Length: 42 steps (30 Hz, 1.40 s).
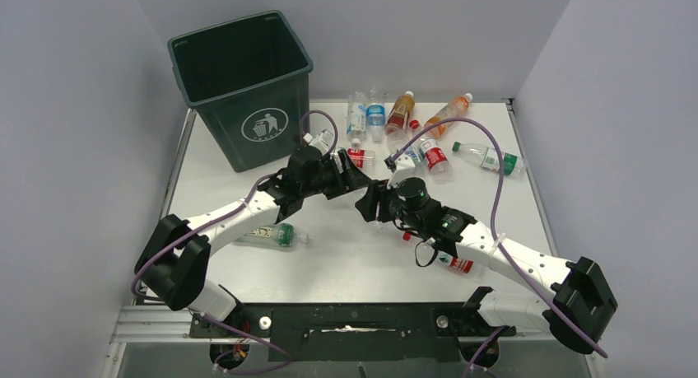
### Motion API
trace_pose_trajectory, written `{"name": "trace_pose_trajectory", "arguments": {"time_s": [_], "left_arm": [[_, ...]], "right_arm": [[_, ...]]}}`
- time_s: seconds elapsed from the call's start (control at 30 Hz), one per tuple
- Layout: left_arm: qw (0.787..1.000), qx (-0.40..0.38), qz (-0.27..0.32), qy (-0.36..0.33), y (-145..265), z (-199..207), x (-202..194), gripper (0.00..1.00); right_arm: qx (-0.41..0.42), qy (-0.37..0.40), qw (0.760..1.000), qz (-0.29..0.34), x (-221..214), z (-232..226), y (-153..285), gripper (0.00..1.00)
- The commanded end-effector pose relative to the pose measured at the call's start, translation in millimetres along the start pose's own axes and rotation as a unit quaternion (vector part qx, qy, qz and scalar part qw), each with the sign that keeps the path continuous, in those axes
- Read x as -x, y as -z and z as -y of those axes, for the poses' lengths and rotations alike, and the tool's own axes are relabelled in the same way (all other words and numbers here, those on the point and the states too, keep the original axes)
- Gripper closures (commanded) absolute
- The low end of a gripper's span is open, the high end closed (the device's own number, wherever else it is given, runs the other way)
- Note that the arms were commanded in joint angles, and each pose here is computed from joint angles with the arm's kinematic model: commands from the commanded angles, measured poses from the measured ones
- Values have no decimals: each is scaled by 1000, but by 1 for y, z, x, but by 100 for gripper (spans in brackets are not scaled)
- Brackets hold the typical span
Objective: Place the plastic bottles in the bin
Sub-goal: Place the plastic bottle in the trash bin.
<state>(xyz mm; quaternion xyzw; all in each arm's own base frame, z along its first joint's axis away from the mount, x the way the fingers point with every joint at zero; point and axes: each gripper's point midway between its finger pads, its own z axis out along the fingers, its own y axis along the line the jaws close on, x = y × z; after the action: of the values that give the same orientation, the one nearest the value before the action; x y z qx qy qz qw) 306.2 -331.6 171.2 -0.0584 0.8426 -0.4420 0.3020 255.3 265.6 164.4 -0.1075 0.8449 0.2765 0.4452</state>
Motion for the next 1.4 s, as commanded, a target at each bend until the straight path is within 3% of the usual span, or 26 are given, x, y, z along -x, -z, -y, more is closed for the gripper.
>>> {"name": "trace_pose_trajectory", "arguments": {"time_s": [0.0, 0.23, 0.5, 1.37], "left_arm": [[999, -2, 27, -28, 3, 11, 14, 52], [998, 8, 38, -49, 5, 16, 27, 53], [996, 25, 56, -69, 13, 17, 49, 53], [971, 40, 200, -125, 114, 49, 199, 53]], "right_arm": [[42, -7, 998, 56, 32, -23, 8, 50], [35, -10, 998, 58, 32, -19, 15, 16], [21, -11, 997, 72, 39, -14, 32, 1], [-31, -30, 996, 78, 24, 16, 57, 2]]}}
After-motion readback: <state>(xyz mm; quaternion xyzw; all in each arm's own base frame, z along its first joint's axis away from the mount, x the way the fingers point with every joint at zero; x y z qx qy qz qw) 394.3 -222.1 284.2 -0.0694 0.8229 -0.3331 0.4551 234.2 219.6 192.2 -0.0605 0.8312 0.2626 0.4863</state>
